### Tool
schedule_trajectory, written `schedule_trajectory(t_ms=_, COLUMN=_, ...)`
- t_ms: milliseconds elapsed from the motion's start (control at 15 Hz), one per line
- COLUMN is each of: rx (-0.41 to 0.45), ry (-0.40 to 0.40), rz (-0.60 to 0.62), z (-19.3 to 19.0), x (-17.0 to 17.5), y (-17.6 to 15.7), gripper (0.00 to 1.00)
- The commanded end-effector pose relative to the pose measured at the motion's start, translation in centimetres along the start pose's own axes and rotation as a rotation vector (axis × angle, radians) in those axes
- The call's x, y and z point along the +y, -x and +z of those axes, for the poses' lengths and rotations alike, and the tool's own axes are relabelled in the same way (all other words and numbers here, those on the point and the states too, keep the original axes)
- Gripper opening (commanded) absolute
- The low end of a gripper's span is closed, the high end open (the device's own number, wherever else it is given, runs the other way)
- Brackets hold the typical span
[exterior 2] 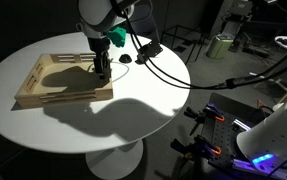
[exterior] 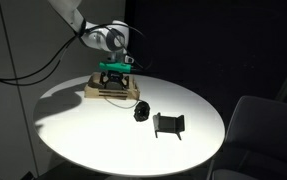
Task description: Move the tray towards the middle of the table
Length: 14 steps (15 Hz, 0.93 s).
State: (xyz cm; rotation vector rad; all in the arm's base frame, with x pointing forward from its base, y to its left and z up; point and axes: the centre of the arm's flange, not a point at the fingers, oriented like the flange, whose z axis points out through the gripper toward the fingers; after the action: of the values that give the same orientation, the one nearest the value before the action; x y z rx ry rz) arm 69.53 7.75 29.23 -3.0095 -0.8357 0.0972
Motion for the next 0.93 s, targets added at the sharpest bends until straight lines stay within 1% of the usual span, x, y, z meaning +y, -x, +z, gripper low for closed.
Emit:
schedule_trajectory(t_ms=0, rx=-0.022, ry=0.023, rz=0.023, z=-0.5, x=-1.1, y=2.0, gripper=1.00)
schedule_trajectory(t_ms=467, rx=-0.045, ry=0.046, rz=0.070, z=0.1, x=-4.1, y=3.9, gripper=1.00)
schedule_trajectory(t_ms=867, rx=-0.039, ry=0.070, rz=0.152, z=0.9, x=-7.0, y=5.6, gripper=1.00)
